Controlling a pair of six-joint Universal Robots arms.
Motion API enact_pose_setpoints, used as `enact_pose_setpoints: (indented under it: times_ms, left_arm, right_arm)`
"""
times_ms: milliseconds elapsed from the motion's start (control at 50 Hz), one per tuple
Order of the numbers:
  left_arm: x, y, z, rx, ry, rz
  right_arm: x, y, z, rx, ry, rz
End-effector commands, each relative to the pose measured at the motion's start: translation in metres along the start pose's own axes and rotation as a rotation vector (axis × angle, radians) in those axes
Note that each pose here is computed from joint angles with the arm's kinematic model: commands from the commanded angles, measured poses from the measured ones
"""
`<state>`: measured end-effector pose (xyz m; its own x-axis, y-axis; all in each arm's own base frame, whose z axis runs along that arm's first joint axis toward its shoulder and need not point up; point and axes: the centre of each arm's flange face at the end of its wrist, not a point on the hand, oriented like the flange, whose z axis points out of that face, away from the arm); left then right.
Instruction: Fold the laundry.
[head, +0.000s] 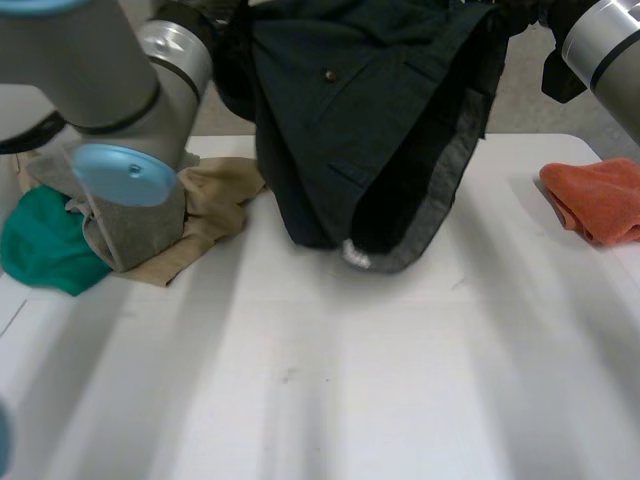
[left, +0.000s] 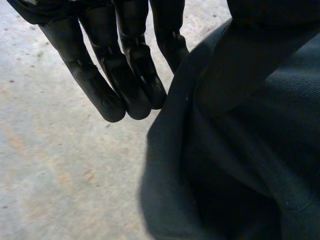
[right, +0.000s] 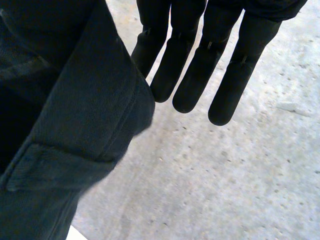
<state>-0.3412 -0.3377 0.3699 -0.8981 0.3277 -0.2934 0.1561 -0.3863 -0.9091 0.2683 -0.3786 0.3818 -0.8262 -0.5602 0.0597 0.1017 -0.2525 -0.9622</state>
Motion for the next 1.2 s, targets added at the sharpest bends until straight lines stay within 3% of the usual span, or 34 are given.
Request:
enact_pose_setpoints:
  times_ms: [20,120,240,360,480,620,780,840,1020,1200]
  left_arm:
    - [-0.008,0.014,-0.034,-0.160,-0.026,0.021]
    - [0.003,0.055,-0.063,-0.331,0.004,0.044]
    - [0.024,0.111,-0.105,-0.542,0.089,0.054]
    - [0.025,0.141,-0.120,-0.651,0.076,0.078]
    - [0.003,0.137,-0.120,-0.670,0.010,0.091]
    - [-0.023,0.109,-0.116,-0.594,-0.022,0.074]
    - [-0.040,0.102,-0.101,-0.523,0.040,0.082]
    - [-0.043,0.101,-0.086,-0.473,0.105,0.133]
    - [-0.050,0.098,-0.073,-0.461,0.118,0.141]
    - [-0.052,0.082,-0.072,-0.424,0.108,0.086]
  right_arm:
    - [0.003,0.033,0.008,-0.078,0.002,0.028]
    - [-0.007,0.075,-0.001,-0.206,-0.030,0.056]
    - [-0.042,0.157,-0.039,-0.466,-0.119,0.062]
    - [-0.053,0.192,-0.058,-0.564,-0.102,-0.009]
    - [-0.044,0.173,-0.063,-0.558,0.008,-0.037]
    - [-0.042,0.120,-0.078,-0.494,0.096,-0.038]
    - [-0.065,0.081,-0.111,-0.475,0.167,0.055]
    - [-0.081,0.072,-0.124,-0.487,0.188,0.157]
    - [-0.118,0.106,-0.117,-0.552,0.215,0.318]
    - [-0.127,0.168,-0.089,-0.606,0.374,0.272]
